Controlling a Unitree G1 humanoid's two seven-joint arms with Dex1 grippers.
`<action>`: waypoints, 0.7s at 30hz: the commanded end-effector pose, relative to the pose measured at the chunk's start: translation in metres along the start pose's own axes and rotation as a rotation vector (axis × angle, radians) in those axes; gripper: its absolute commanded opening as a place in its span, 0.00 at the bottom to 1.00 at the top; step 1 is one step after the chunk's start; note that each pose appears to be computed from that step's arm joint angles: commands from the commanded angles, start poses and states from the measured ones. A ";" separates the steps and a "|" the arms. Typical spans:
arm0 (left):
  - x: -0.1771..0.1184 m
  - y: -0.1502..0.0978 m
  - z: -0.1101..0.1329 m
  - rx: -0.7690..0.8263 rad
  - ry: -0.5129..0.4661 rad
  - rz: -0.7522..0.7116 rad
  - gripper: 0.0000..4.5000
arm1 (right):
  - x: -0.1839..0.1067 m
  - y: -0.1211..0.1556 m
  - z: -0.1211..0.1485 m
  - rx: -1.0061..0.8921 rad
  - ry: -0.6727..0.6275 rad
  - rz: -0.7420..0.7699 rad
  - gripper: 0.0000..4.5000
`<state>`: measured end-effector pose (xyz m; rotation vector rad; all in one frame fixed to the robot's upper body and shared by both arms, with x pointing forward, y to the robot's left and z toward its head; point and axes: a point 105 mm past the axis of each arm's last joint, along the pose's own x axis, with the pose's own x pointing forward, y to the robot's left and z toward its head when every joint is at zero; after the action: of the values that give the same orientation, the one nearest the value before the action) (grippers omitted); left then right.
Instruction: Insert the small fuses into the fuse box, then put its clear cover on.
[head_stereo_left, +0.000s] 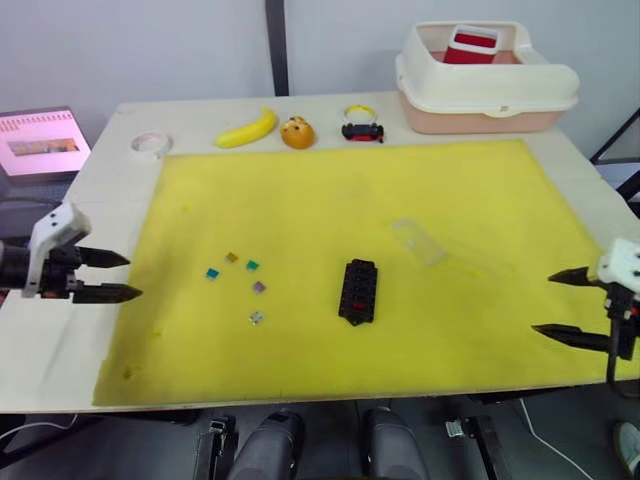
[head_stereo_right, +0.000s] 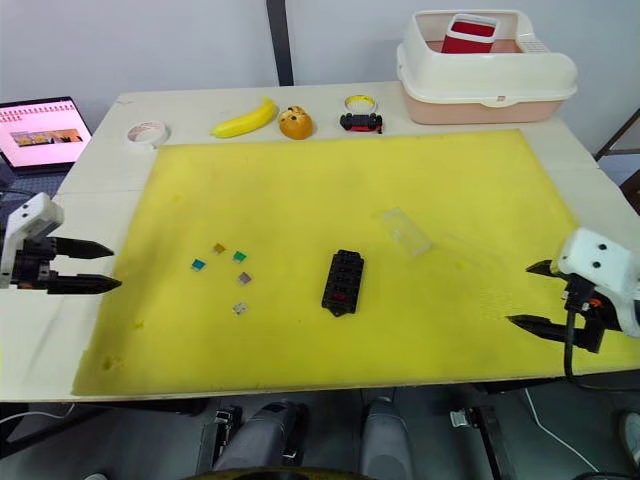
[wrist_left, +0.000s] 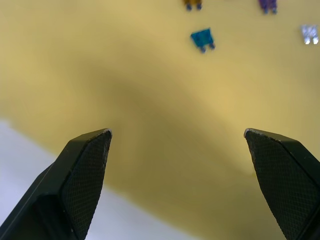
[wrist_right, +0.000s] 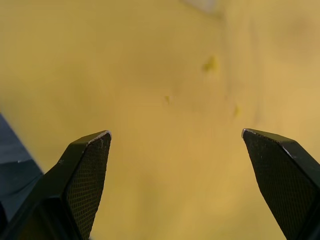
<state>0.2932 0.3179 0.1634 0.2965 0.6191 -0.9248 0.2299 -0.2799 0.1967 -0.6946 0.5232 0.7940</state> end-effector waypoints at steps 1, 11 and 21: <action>0.012 -0.001 0.016 -0.020 -0.057 -0.035 1.00 | 0.011 0.010 0.040 -0.087 -0.109 0.043 0.99; 0.067 -0.012 0.020 -0.390 -0.139 -0.273 1.00 | 0.060 0.063 0.151 -0.246 -0.423 0.269 0.99; 0.079 -0.004 0.005 -0.628 -0.158 -0.279 1.00 | 0.074 0.069 0.175 -0.277 -0.461 0.279 0.99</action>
<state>0.3292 0.2572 0.1245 -0.4023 0.7537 -0.9887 0.2490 -0.0849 0.2336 -0.6519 0.1234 1.2756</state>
